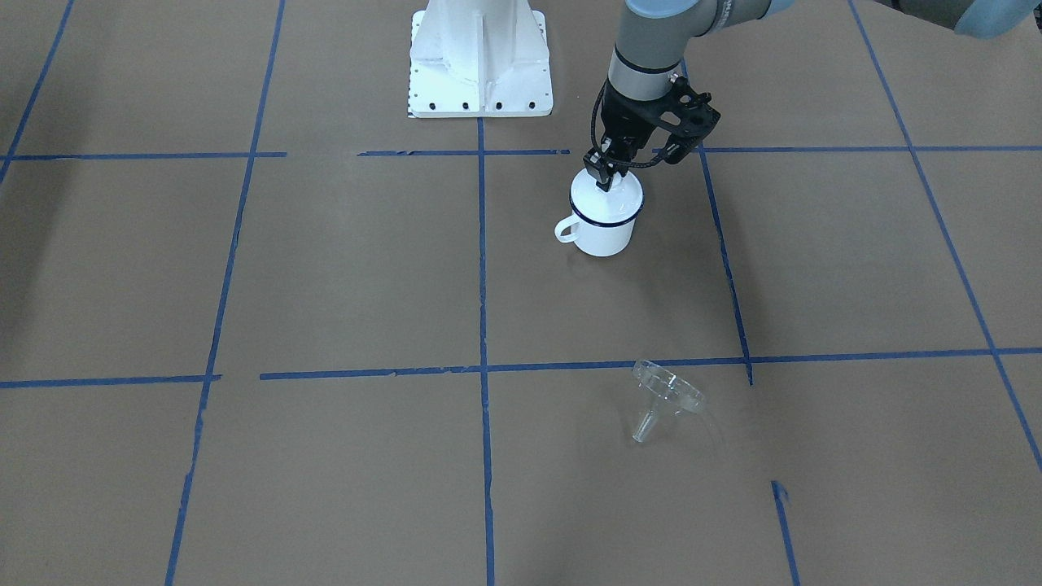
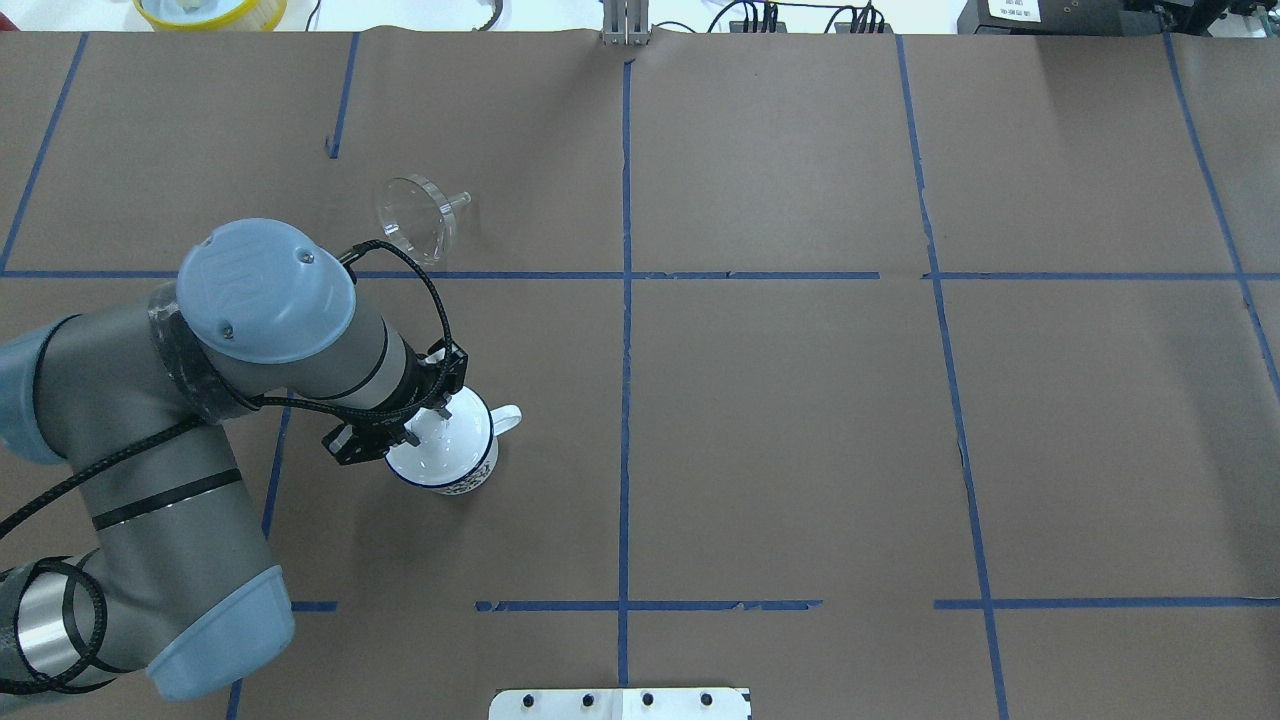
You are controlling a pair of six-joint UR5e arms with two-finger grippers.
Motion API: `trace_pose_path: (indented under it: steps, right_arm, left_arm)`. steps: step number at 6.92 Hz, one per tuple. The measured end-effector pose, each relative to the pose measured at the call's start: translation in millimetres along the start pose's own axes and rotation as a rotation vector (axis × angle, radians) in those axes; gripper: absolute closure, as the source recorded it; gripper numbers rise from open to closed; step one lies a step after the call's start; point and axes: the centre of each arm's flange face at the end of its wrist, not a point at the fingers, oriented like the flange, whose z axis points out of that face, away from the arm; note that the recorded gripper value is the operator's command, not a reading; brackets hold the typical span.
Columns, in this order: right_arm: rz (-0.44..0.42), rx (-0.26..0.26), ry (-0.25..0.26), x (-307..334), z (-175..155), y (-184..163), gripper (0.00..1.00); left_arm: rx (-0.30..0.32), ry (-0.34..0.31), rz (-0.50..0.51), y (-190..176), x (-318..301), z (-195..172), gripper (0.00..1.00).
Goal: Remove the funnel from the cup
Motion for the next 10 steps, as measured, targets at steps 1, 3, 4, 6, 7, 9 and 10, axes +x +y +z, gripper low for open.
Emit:
trace_pose_path:
  steps: [1,3,4,6,7,9,10]
  right_arm:
    - [0.0,0.0,0.0,-0.1,-0.1,0.0,0.0]
    - [0.0,0.0,0.0,-0.2,-0.2,0.0,0.0]
    - [0.0,0.0,0.0,-0.1,-0.2,0.0,0.0]
    - [0.0,-0.001,0.0,0.2,0.3,0.1,0.0]
    - [0.0,0.0,0.0,0.2,0.2,0.1,0.0]
    - [0.0,0.0,0.0,0.0,0.0,0.0,0.0]
    - [0.0,0.0,0.0,0.1,0.1,0.0,0.0]
  left_arm:
    - [0.003,-0.003,0.002,-1.7,-1.4,1.3,0.0]
    - [0.009,-0.006,0.006,-5.0,-3.3,2.8,0.0]
    - [0.013,0.0,0.018,-8.5,-2.9,-0.9,0.0]
    - [0.041,0.057,0.127,-46.0,-0.5,-37.3,0.0]
    - [0.056,0.075,0.24,-91.5,-7.0,-63.5,0.0]
    - [0.073,0.072,0.473,-206.5,-47.0,-110.8,0.0]
    - [0.081,0.058,0.572,-264.6,-80.9,-126.9,0.0]
